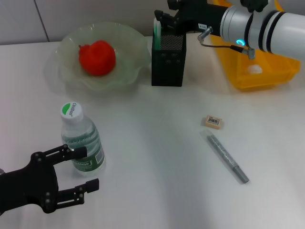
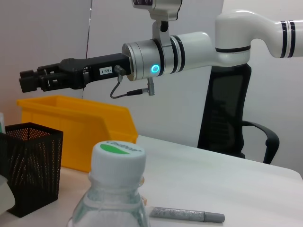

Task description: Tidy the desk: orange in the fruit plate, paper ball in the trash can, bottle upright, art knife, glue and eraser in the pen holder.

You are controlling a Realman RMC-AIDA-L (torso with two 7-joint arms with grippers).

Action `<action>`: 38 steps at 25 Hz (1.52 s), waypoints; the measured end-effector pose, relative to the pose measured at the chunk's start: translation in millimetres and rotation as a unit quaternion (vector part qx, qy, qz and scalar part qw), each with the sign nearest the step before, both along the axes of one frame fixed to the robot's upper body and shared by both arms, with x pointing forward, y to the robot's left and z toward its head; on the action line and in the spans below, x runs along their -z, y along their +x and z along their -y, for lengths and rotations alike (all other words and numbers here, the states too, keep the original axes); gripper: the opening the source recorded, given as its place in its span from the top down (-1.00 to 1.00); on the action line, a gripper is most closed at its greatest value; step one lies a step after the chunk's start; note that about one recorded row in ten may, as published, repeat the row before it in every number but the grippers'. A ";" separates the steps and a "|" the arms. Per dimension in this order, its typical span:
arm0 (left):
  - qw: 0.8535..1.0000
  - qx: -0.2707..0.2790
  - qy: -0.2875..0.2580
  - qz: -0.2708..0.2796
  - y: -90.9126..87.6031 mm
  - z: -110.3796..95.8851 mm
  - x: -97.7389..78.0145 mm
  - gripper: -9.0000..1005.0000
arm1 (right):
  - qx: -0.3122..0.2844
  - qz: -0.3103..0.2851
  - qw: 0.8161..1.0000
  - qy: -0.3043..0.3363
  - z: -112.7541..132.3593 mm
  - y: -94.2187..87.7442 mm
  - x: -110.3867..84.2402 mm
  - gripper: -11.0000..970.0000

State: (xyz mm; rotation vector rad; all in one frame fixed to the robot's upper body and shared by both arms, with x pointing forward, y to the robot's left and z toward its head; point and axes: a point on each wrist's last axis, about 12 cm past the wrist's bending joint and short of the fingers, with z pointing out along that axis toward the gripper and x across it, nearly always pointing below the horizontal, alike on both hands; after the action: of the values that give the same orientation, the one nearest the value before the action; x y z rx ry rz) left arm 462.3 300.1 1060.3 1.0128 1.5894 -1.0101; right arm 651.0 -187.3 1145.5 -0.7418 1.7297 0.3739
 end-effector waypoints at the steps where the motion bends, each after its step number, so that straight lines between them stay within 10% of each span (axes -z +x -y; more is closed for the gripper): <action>1: 1.000 0.000 0.000 0.000 0.0 0.0 0.0 -0.57 | 0.000 0.000 1.000 0.000 0.0 0.0 0.0 0.44; 10: 1.000 -0.001 -0.003 -0.003 -3.2 -1.4 0.8 -0.57 | -0.035 0.014 0.999 0.031 6.1 -21.7 -30.6 -0.31; 23: 1.000 0.007 -0.003 0.004 -1.5 0.5 -0.8 -0.57 | 0.008 -0.194 0.963 -0.186 7.0 -55.4 -78.8 -0.41; 38: 1.000 0.012 -0.010 0.005 -4.8 2.2 1.1 -0.57 | 0.027 -0.369 0.886 -0.281 4.1 -43.0 -35.1 -0.40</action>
State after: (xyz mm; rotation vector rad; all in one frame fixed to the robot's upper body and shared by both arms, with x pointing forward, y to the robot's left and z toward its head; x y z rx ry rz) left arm 457.5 297.9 1059.2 1.0249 1.5588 -1.0335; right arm 608.0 -191.4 1180.6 -1.0411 2.6375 0.1004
